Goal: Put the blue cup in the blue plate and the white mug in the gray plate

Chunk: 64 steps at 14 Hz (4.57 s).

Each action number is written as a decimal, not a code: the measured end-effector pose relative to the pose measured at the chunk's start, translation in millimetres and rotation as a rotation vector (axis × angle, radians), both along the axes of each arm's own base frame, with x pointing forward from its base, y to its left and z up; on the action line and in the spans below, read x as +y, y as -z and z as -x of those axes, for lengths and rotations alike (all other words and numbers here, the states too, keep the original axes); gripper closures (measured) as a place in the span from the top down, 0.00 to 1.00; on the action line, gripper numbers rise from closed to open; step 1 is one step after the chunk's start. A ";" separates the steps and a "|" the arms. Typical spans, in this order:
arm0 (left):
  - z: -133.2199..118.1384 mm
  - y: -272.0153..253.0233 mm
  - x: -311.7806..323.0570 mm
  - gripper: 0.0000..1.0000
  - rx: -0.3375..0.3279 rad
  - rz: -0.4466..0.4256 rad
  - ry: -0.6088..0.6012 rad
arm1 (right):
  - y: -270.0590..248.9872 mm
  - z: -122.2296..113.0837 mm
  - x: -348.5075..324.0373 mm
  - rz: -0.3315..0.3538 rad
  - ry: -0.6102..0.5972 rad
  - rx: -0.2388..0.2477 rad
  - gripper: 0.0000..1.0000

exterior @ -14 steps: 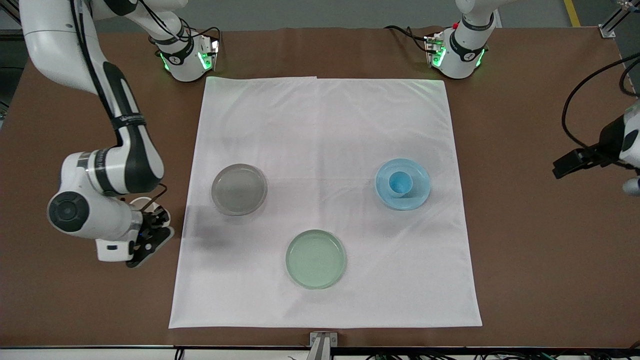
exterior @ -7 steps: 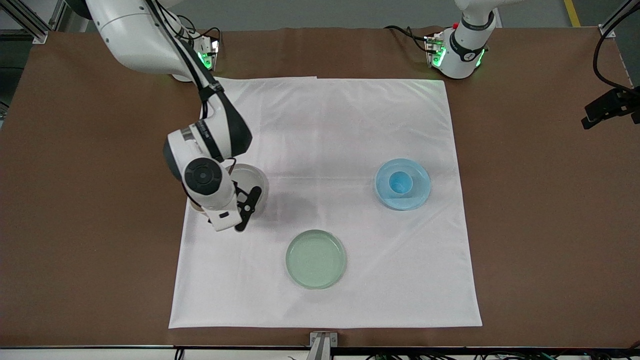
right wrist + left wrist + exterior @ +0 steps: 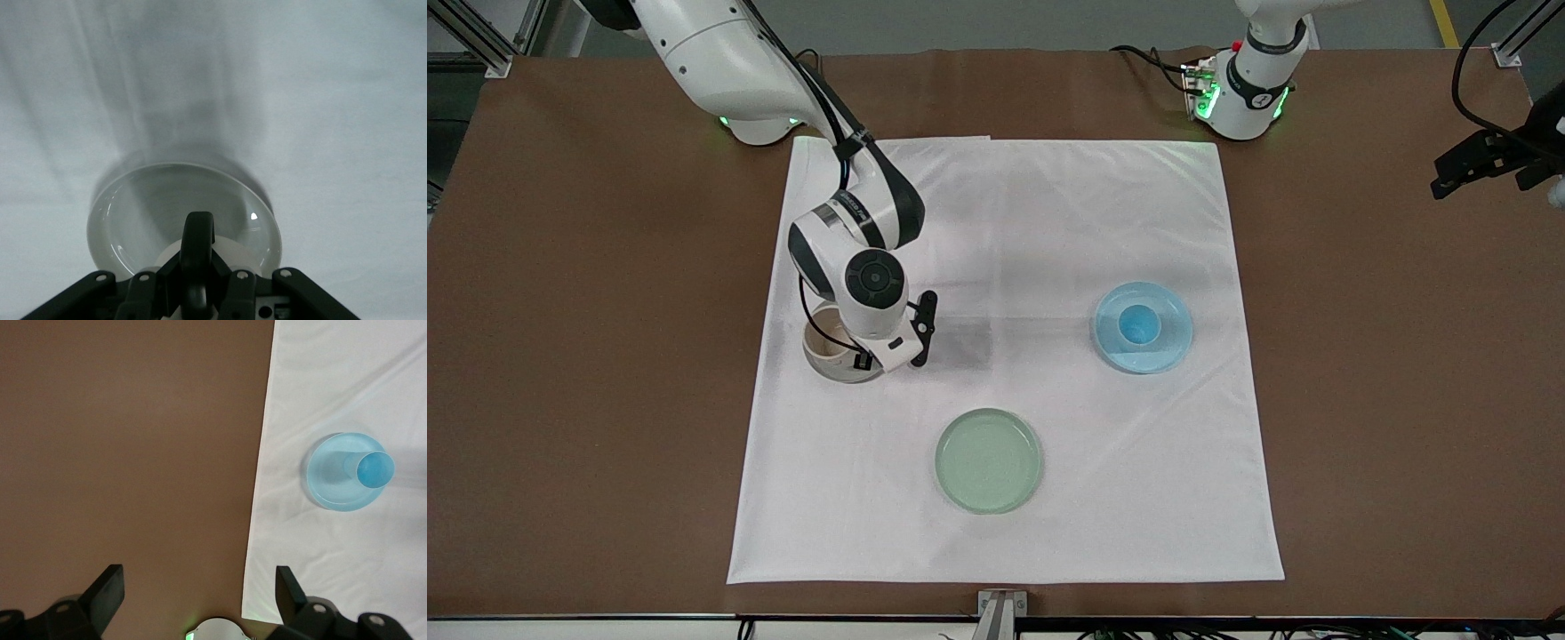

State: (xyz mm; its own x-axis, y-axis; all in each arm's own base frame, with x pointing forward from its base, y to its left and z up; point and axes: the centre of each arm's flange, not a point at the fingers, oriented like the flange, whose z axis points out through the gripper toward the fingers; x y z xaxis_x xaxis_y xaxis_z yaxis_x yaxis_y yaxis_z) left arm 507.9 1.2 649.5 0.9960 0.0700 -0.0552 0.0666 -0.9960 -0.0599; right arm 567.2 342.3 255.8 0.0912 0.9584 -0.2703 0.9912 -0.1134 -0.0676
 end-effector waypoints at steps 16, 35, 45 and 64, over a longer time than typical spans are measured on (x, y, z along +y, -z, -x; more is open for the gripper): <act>-2.6 14.5 -32.7 1.00 -0.042 -0.001 0.040 | 25.2 20.9 -7.4 -0.034 -0.046 -0.013 0.19; 9.7 8.3 -47.2 1.00 -0.057 0.033 0.025 | -171.8 -63.4 -253.2 -0.023 1.331 -0.360 1.00; 12.3 4.2 -46.1 1.00 -0.065 0.033 0.023 | -239.7 -60.2 -333.5 -0.101 1.617 -0.404 1.00; 10.5 0.1 -28.6 1.00 -0.074 0.034 -0.007 | -381.0 -13.8 -345.4 -0.219 1.584 -0.413 1.00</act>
